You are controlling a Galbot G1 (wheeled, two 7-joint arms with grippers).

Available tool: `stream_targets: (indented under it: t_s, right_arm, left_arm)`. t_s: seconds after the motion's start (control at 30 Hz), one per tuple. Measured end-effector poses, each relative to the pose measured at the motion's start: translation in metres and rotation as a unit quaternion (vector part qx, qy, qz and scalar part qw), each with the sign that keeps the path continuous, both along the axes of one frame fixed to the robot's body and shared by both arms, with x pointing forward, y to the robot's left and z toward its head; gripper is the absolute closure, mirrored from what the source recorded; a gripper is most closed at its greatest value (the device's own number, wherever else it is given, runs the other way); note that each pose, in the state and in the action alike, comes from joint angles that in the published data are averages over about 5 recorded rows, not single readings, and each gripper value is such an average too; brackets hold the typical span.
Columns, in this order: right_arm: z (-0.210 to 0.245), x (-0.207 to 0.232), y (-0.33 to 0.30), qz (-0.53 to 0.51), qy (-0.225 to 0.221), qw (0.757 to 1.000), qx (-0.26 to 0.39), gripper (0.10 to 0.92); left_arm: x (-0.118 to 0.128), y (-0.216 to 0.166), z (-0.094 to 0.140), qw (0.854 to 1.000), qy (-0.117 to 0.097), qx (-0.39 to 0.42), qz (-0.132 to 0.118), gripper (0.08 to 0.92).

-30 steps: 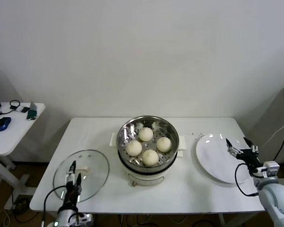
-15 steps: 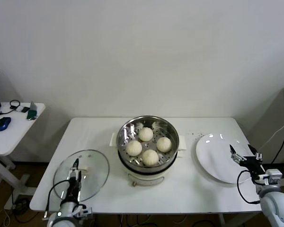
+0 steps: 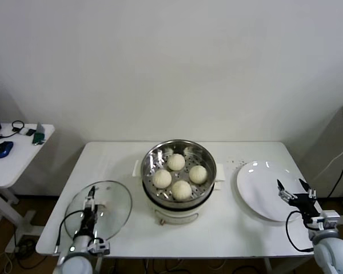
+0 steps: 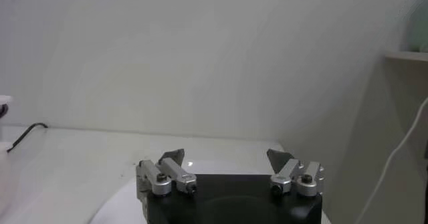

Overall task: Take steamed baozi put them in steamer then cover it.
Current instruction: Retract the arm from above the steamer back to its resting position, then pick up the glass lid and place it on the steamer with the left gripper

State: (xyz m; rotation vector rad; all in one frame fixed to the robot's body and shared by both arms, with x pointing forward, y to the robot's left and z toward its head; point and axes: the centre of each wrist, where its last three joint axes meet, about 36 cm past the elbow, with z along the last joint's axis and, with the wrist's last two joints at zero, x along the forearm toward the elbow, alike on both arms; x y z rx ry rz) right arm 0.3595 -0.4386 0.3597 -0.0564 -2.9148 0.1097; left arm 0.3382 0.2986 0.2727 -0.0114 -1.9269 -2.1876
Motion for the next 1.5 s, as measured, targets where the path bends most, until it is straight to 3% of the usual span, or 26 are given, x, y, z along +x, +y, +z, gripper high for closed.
stream_targets:
  t_s: [0.37, 0.83, 1.1, 1.33, 1.5]
  right_arm:
    - [-0.003, -0.012, 0.000, -0.001, 0.002, 1.000, 0.000, 0.200]
    - [-0.008, -0.015, 0.004, 0.002, 0.000, 1.000, -0.002, 0.200]
    - [-0.008, -0.016, 0.004, 0.001, -0.003, 1.000, -0.006, 0.200]
    - [-0.006, -0.014, 0.000, 0.002, -0.005, 1.000, -0.012, 0.200]
    - [-0.005, -0.010, -0.002, 0.006, -0.006, 1.000, -0.017, 0.200]
  left_arm:
    - [0.010, 0.000, -0.006, 1.000, -0.002, -0.011, -0.001, 0.209]
    - [0.008, -0.001, -0.014, 1.000, 0.002, -0.027, -0.003, 0.605]
    - [0.008, 0.000, -0.012, 0.999, -0.012, -0.034, -0.003, 0.826]
    - [0.003, 0.002, -0.003, 0.999, -0.031, -0.037, -0.002, 0.853]
    - [-0.003, 0.001, 0.012, 0.998, -0.059, -0.035, 0.004, 0.853]
